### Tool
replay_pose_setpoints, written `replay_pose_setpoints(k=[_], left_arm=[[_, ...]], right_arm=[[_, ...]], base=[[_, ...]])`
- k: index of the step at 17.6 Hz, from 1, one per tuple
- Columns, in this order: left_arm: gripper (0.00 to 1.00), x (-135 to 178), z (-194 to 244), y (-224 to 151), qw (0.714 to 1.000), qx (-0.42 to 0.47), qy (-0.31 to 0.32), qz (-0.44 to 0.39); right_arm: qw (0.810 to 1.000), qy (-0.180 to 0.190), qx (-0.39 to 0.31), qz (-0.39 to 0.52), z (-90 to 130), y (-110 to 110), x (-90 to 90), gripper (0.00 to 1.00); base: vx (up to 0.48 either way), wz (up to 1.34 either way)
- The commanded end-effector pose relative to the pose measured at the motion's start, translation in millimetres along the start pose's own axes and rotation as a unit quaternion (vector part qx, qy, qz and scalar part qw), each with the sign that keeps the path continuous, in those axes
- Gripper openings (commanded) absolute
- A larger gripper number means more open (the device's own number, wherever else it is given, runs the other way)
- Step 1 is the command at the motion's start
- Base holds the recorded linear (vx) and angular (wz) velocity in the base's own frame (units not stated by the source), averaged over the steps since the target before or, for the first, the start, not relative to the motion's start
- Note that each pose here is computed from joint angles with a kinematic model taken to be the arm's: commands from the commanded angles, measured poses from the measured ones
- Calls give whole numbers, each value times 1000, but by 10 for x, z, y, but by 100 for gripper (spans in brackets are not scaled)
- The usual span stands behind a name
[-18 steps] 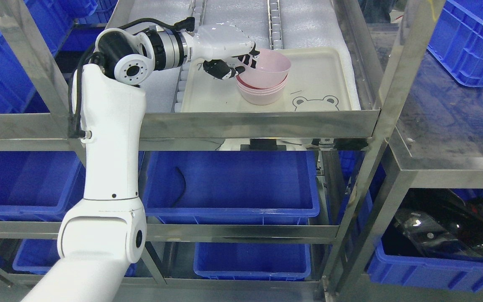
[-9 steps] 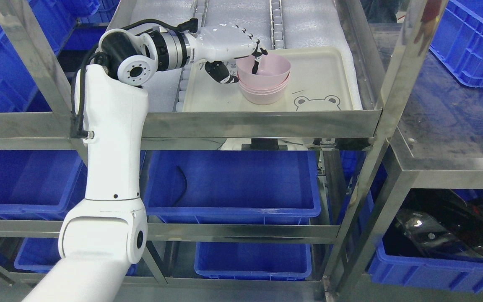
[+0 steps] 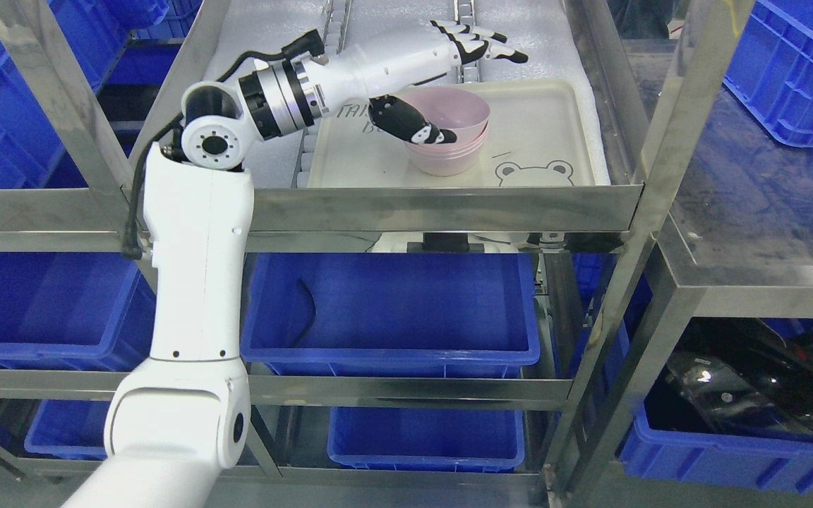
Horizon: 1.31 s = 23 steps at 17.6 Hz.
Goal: Stack pink IKEA bowl on shelf middle layer
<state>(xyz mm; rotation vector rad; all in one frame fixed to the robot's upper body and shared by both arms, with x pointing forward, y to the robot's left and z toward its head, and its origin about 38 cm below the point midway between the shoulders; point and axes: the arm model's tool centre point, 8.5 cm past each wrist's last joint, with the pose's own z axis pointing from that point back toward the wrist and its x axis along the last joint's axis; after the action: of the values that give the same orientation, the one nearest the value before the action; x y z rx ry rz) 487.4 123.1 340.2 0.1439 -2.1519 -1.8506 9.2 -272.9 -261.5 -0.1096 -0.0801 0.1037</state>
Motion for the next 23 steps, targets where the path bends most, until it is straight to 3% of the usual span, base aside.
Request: replay_pose_setpoints(k=[1, 8, 11, 14, 18, 20, 21, 23], left_arm=[[90, 988, -504, -1292, 977, -82, -173, 96], [91, 1420, -245, -2387, 954, -112, -168, 223], [91, 1521, 169, -2948, 938, -93, -108, 315], [93, 1626, 714, -3654, 900, -78, -17, 428], [93, 1170, 1301, -3919, 846, 125, 171, 489], [94, 1022, 1434, -3821, 818, 223, 215, 484], [95, 963, 1489, -3759, 799, 274, 228, 485], [95, 784, 1552, -3701, 727, 329, 292, 528]], right_arm=[[1000, 3, -8, 1, 3, -101, -90, 100], [1000, 3, -8, 1, 3, -101, -90, 100], [1000, 3, -8, 1, 3, -101, -90, 100], [1000, 3, -8, 1, 3, -101, -90, 100], [1000, 3, -8, 1, 3, -101, -90, 100], [1000, 3, -8, 1, 3, -101, -90, 100], [1000, 3, -8, 1, 3, -101, -90, 100], [1000, 3, -8, 1, 3, -101, -90, 100]], base=[[0, 0], [0, 0], [0, 0], [0, 0], [0, 0], [0, 0], [0, 0], [0, 0]])
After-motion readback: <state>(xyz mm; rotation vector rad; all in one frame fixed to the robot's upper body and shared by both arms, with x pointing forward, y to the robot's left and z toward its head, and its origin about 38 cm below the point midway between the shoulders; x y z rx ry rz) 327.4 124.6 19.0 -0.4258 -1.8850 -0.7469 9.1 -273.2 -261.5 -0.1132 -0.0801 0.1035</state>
